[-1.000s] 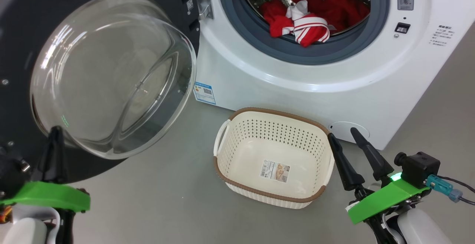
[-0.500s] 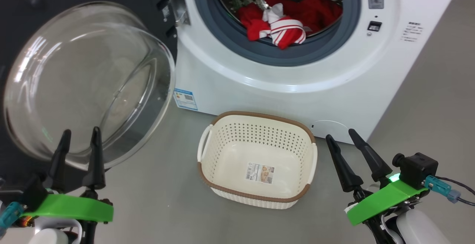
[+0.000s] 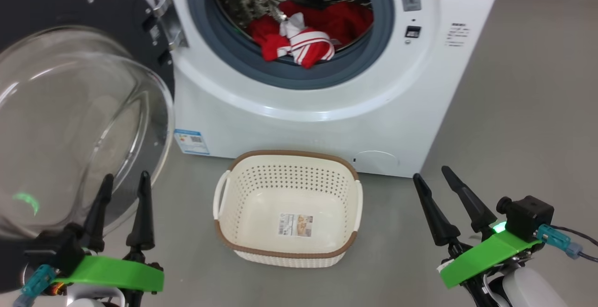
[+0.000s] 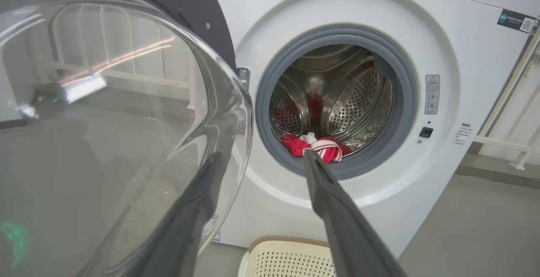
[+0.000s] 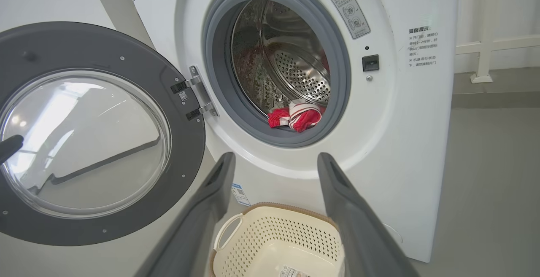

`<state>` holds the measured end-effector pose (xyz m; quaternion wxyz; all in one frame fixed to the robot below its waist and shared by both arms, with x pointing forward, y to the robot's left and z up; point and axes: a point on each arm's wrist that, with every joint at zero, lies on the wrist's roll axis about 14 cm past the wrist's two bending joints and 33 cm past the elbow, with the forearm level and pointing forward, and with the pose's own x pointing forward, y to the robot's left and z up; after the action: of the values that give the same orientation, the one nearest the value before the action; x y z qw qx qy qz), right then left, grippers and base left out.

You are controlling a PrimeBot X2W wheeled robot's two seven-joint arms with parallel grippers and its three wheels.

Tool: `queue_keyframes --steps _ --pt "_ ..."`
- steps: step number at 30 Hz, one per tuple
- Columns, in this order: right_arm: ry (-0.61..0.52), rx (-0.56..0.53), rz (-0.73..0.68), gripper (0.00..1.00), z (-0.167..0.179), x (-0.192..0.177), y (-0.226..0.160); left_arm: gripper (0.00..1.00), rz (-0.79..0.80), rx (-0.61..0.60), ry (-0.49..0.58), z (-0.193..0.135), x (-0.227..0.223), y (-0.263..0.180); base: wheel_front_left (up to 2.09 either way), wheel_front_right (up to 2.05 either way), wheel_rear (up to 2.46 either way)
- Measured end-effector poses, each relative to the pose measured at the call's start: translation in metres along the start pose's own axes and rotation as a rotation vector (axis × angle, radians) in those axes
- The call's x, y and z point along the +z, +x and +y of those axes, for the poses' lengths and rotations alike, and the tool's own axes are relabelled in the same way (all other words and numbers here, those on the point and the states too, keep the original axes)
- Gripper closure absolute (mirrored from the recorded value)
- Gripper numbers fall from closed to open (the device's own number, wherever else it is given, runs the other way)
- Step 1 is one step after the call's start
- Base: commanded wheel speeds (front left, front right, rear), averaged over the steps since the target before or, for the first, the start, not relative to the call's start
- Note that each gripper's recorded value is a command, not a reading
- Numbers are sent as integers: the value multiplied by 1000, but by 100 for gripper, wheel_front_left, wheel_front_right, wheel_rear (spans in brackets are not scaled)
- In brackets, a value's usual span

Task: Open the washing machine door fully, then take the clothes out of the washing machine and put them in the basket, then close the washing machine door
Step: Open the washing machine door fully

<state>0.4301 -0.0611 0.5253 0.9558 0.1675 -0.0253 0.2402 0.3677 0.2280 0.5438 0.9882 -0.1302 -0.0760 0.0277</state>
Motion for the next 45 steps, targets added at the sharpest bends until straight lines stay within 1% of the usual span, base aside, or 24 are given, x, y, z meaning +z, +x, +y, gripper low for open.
queue_keyframes --steps 10,16,23,31,45 --pt "-33 -79 -27 0 -23 15 -27 0 50 -77 -30 -31 -22 5 0 0 0" --pt "-55 -124 -50 0 -36 27 -42 0 56 -124 -36 -49 -27 12 0 0 0" --pt "-72 -190 -87 0 -53 42 -60 0 89 -161 -49 -62 -40 12 0 0 0" --pt "-82 -252 -102 0 -67 48 -82 0 75 -192 -48 -74 -39 16 0 0 0" --pt "-89 -279 -114 0 -76 53 -85 0 63 -208 7 -74 -38 18 0 0 0"
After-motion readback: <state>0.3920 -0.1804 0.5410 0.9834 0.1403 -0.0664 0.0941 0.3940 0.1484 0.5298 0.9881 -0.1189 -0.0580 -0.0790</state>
